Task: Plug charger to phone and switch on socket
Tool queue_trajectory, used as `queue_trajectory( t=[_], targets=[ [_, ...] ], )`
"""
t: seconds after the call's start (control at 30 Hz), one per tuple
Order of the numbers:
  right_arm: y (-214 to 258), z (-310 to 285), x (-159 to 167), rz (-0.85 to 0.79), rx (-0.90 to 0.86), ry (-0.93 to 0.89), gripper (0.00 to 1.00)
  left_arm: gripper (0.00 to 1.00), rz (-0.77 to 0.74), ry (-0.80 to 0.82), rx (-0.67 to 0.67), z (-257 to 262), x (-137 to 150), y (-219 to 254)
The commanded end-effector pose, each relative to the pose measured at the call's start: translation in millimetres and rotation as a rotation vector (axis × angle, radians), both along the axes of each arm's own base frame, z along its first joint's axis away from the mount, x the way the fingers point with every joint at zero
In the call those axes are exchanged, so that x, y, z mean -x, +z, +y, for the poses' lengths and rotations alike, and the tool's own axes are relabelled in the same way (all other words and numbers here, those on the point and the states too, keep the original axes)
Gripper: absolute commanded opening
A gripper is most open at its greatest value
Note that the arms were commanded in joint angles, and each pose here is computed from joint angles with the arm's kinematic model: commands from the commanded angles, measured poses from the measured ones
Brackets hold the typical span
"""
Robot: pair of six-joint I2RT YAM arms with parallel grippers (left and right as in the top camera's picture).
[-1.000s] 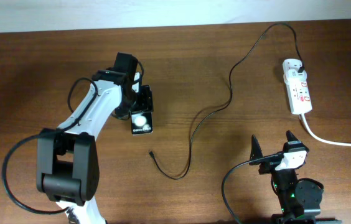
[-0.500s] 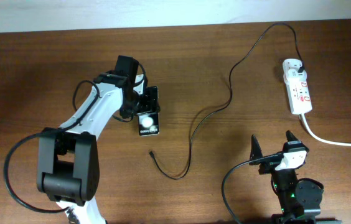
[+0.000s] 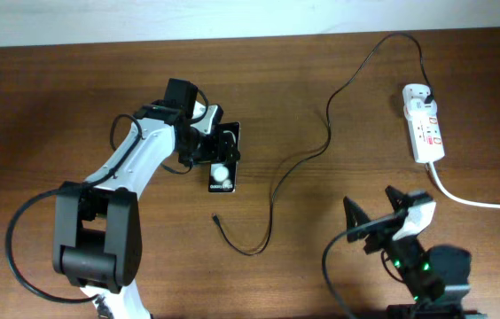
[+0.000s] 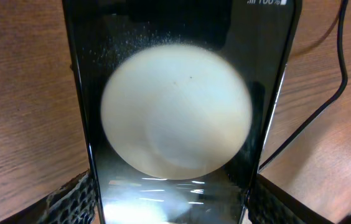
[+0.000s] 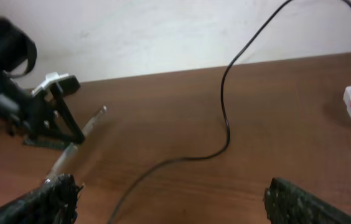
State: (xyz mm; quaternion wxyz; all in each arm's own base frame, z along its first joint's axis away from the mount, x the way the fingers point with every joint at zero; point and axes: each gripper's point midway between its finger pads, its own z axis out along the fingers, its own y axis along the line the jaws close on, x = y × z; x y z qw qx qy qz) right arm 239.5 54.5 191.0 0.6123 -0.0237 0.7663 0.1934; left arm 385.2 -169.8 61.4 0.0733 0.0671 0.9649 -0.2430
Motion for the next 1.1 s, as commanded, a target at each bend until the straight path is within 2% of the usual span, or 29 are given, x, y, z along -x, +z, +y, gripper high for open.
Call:
queue_trajectory(
  t=[0.0,0.17,0.2,0.3,0.37,0.4,0.6,0.67,0.9,1.07],
  targets=[
    [32,7,-12,0.087,-0.024,0.037,0.99,0.59,-0.027,-0.032,0.032,-5,1,10],
    [42,16,-38,0.442,-0.059,0.088,0.99,0.6,-0.028,-0.019,0.038,2,-2,10],
    [47,33,-46,0.482,-0.107,0.189,0.99,0.61,-0.022,-0.021,0.069,1,-2,13],
    [43,55,-54,0.519,-0.182,0.334,0.98,0.61,-0.028,-0.043,0.097,-2,-1,16],
    [23,64,-59,0.604,-0.225,0.385,0.75,0.61,-0.028,-0.044,0.098,-2,-1,16],
    [10,68,-61,0.651,-0.23,0.394,0.68,0.61,-0.026,-0.046,0.106,-3,0,17],
    [-54,102,-63,0.841,-0.134,0.427,0.67,0.61,-0.024,-0.054,0.125,-6,1,19],
    [-73,125,-67,0.866,-0.111,0.471,0.61,0.61,-0.031,-0.063,0.124,-6,1,19],
    [-124,169,-71,0.92,-0.072,0.549,0.61,0.61,-0.033,-0.062,0.121,-5,1,18],
    [-141,185,-70,0.92,-0.049,0.587,0.65,0.61,-0.034,-0.063,0.121,-5,0,18]
  ],
)
